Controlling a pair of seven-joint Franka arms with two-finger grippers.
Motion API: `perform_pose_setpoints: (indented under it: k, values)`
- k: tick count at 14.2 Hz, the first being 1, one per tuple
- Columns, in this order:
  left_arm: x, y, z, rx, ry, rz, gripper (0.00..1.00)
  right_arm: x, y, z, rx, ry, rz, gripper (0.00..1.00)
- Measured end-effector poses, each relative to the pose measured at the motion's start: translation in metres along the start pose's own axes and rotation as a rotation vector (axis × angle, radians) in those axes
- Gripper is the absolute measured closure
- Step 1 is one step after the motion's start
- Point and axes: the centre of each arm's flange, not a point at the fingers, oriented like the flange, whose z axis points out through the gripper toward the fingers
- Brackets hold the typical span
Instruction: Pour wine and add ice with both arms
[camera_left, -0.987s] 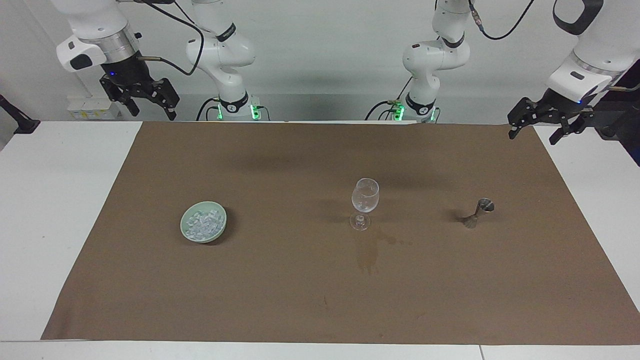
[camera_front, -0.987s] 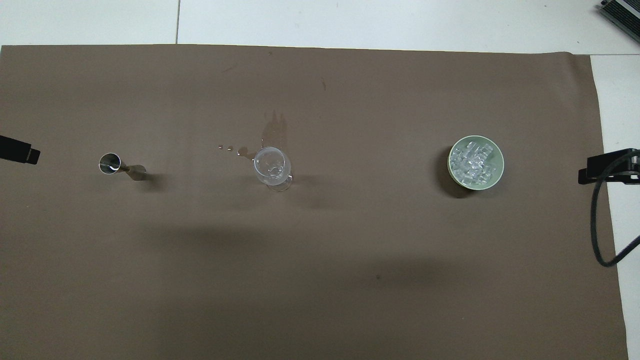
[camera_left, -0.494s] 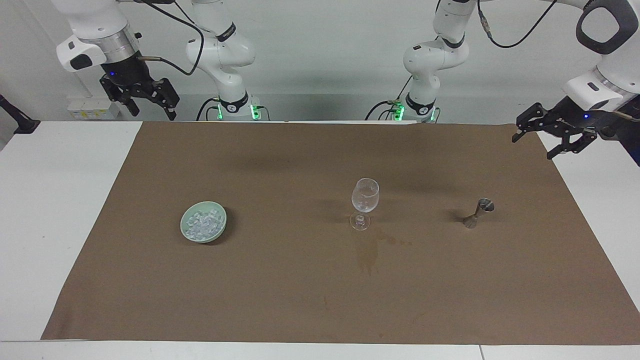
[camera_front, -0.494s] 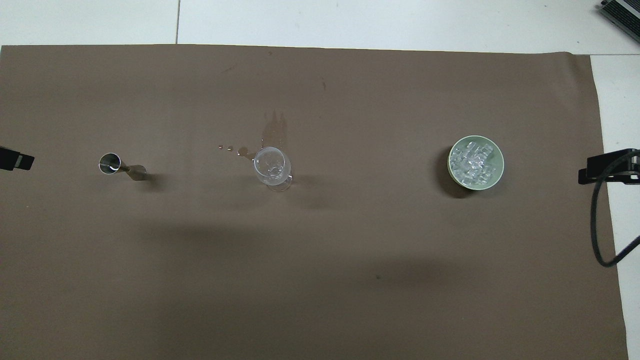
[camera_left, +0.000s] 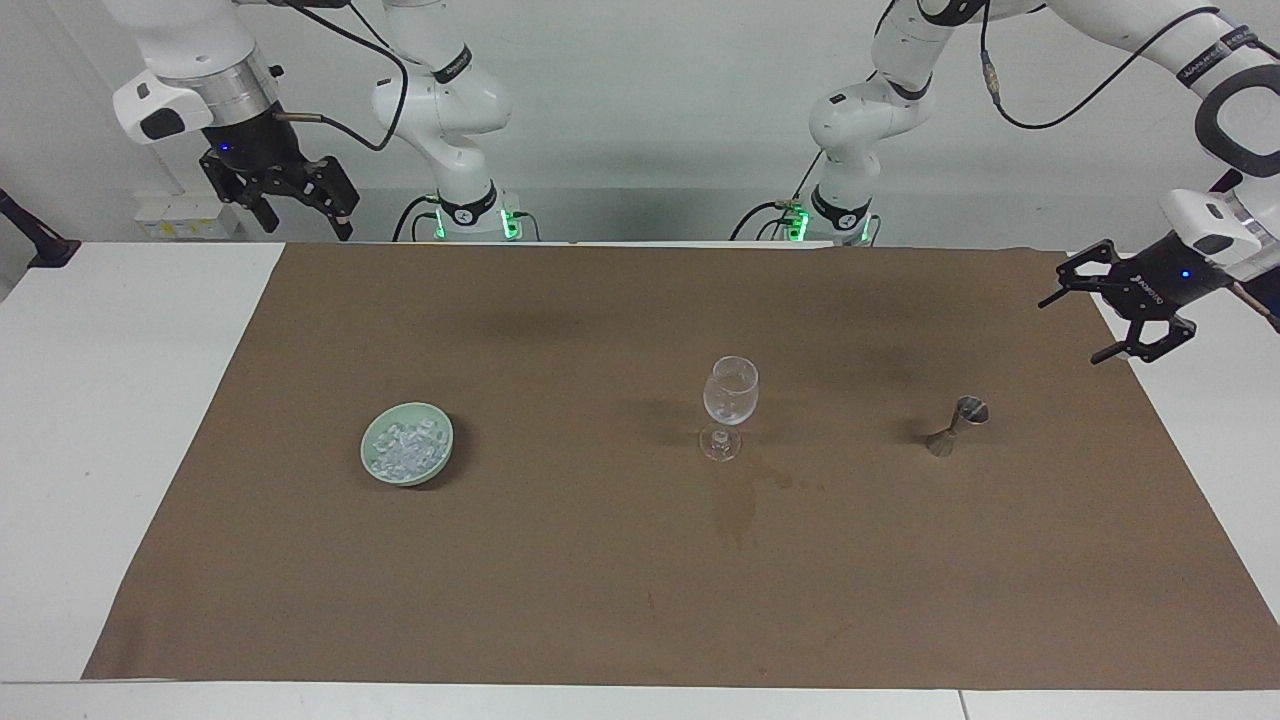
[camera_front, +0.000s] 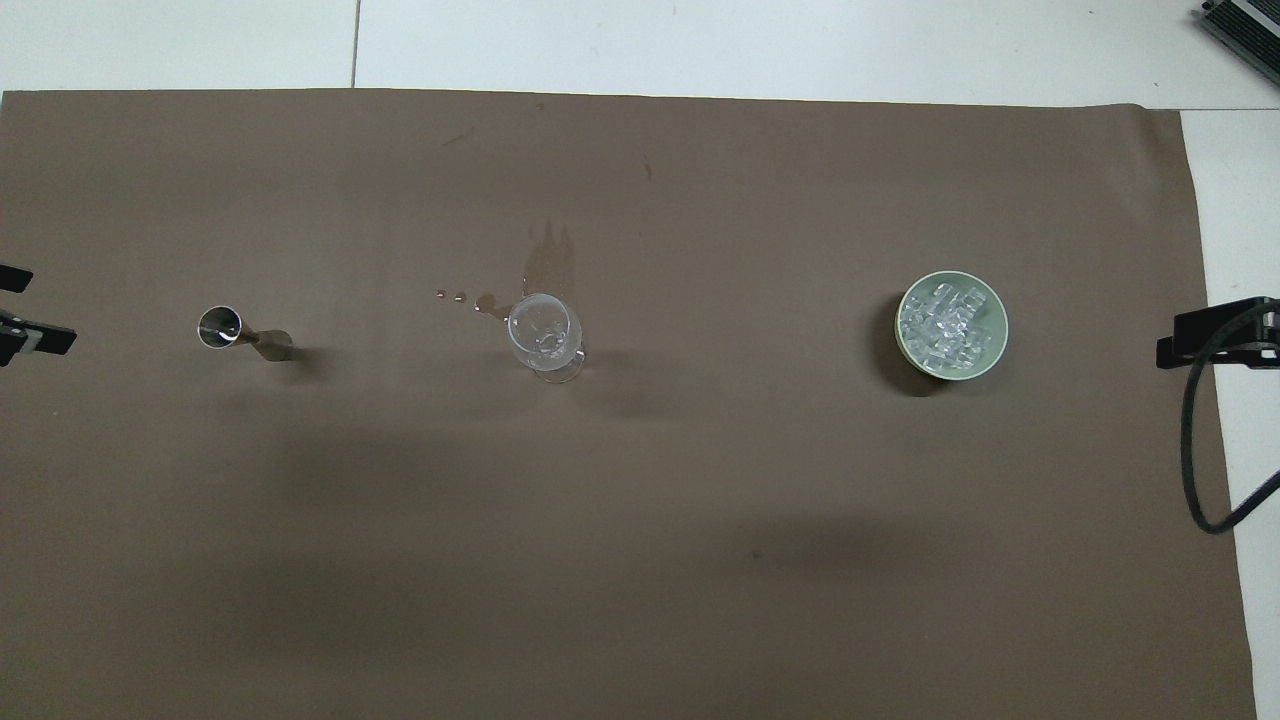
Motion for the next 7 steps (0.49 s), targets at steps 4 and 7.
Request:
perform_pose_setpoints:
  k: [4, 7]
  values:
    - [-0.052, -0.036, 0.032, -0.071, 0.163, 0.203, 0.00, 0.000, 0.000, 0.000, 0.000, 0.000, 0.000, 0.00]
    - [-0.087, -0.057, 0.071, -0.121, 0.301, 0.292, 0.00, 0.000, 0.000, 0.000, 0.000, 0.000, 0.000, 0.00]
